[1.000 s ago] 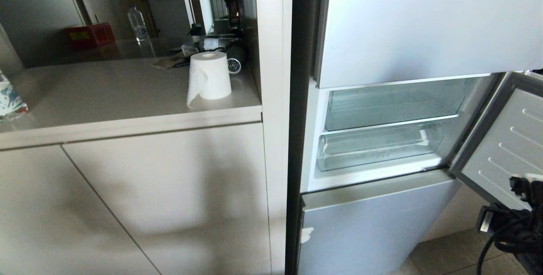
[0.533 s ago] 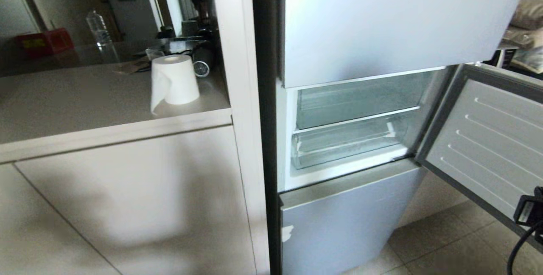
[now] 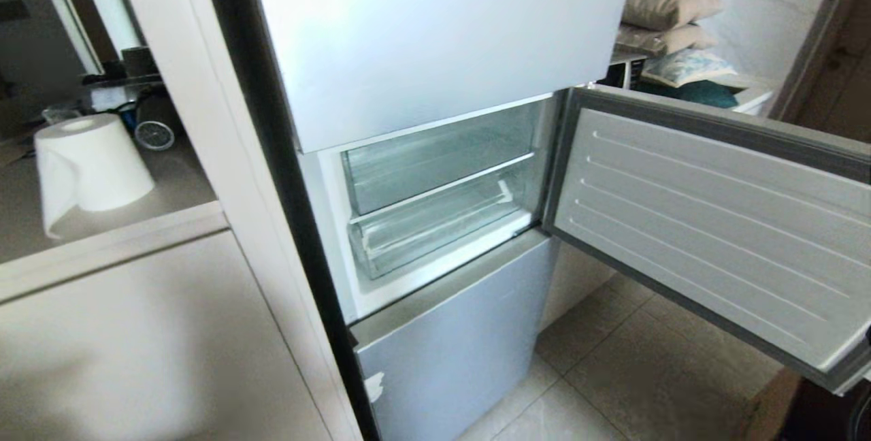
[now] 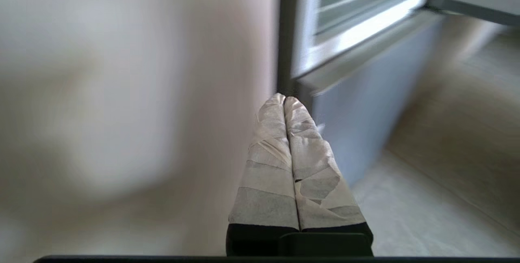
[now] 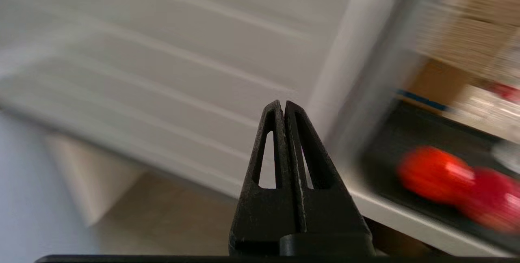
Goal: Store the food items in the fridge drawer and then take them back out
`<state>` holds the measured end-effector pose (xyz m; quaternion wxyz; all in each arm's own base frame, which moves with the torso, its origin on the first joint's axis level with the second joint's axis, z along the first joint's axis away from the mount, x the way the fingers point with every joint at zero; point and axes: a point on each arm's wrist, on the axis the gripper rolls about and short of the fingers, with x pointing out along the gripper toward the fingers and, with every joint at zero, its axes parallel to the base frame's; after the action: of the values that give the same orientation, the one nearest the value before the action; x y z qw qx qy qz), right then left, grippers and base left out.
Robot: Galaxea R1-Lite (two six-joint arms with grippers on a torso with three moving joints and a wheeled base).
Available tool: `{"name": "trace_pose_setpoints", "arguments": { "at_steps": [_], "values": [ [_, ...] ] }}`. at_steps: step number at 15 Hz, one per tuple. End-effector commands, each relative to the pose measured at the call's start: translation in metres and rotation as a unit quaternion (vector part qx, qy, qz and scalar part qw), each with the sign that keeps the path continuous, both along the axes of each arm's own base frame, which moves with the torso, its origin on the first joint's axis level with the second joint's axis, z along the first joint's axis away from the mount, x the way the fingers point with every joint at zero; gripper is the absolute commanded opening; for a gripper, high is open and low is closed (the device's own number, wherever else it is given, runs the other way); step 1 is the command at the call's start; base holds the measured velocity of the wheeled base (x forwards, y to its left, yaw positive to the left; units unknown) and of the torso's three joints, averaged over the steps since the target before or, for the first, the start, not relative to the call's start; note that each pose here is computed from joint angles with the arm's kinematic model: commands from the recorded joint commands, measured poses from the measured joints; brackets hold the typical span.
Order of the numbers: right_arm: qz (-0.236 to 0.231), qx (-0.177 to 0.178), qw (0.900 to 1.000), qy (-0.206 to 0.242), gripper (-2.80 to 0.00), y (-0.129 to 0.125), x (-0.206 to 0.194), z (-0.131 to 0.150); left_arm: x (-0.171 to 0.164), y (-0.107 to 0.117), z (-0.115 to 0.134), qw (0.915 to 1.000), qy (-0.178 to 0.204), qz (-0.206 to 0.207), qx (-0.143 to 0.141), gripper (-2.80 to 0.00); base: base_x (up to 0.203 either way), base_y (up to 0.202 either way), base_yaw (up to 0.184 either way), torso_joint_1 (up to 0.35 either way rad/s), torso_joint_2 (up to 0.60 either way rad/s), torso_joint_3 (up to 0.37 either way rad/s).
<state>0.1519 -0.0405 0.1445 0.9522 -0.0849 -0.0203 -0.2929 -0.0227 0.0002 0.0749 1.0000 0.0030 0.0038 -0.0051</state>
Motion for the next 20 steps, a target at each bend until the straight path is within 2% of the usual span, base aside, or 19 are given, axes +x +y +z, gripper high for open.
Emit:
{"name": "trace_pose_setpoints", "arguments": {
  "at_steps": [1,6,9,10,12,13,14,15,16,18,20],
  "values": [
    [-0.002,-0.004,1.000,-0.017,-2.80,0.000,-0.004,0.005,0.000,0.000,0.000,1.0000,0.001,0.001,0.000,-2.80,0.002,0.010,-0.176,-0.002,0.01,-0.002],
    [-0.003,-0.003,1.000,-0.023,-2.80,0.001,-0.007,0.007,0.000,0.000,0.000,1.0000,0.001,0.000,0.000,-2.80,0.000,0.007,-0.174,0.002,0.00,0.001],
    [-0.017,0.011,0.999,-0.049,-2.80,-0.008,-0.001,0.014,0.000,0.000,0.000,1.0000,0.001,0.000,0.000,-2.80,-0.001,0.001,-0.124,-0.002,0.00,0.002],
    [-0.027,0.015,0.998,-0.060,-2.80,-0.018,0.004,0.019,0.000,0.000,0.000,1.0000,0.001,0.000,0.000,-2.80,0.000,0.000,0.000,0.000,0.00,0.000],
    [-0.053,0.030,0.995,-0.078,-2.80,-0.055,0.013,0.035,0.000,0.000,0.000,1.0000,0.001,0.000,0.000,-2.80,0.000,0.000,0.000,0.000,0.00,0.000],
    [-0.047,0.050,0.994,-0.089,-2.80,-0.072,0.018,0.046,0.000,0.000,0.000,1.0000,0.001,0.000,0.000,-2.80,0.000,0.000,0.000,0.000,0.00,0.000],
    [-0.034,0.091,0.990,-0.098,-2.80,-0.091,0.024,0.056,0.000,0.000,0.000,1.0000,0.001,0.000,0.000,-2.80,0.000,0.000,0.000,0.000,0.00,0.000],
    [-0.019,0.152,0.983,-0.105,-2.80,-0.110,0.032,0.063,0.000,0.000,0.000,1.0000,0.001,0.001,0.000,-2.80,0.000,0.000,0.000,0.000,0.00,0.000],
    [-0.004,0.212,0.971,-0.115,-2.80,-0.126,0.040,0.066,0.000,0.000,0.000,1.0000,0.001,0.000,0.000,-2.80,0.000,0.000,0.000,0.000,0.00,0.000],
    [0.032,0.328,0.934,-0.136,-2.80,-0.158,0.059,0.063,0.000,0.000,0.000,1.0000,0.001,0.000,0.000,-2.80,0.000,0.000,0.000,0.000,0.00,0.000],
    [0.060,0.399,0.903,-0.147,-2.80,-0.180,0.079,0.054,0.000,0.000,0.000,1.0000,0.001,0.000,0.000,-2.80,0.000,0.000,0.000,0.000,0.00,0.000]
  ]
}}
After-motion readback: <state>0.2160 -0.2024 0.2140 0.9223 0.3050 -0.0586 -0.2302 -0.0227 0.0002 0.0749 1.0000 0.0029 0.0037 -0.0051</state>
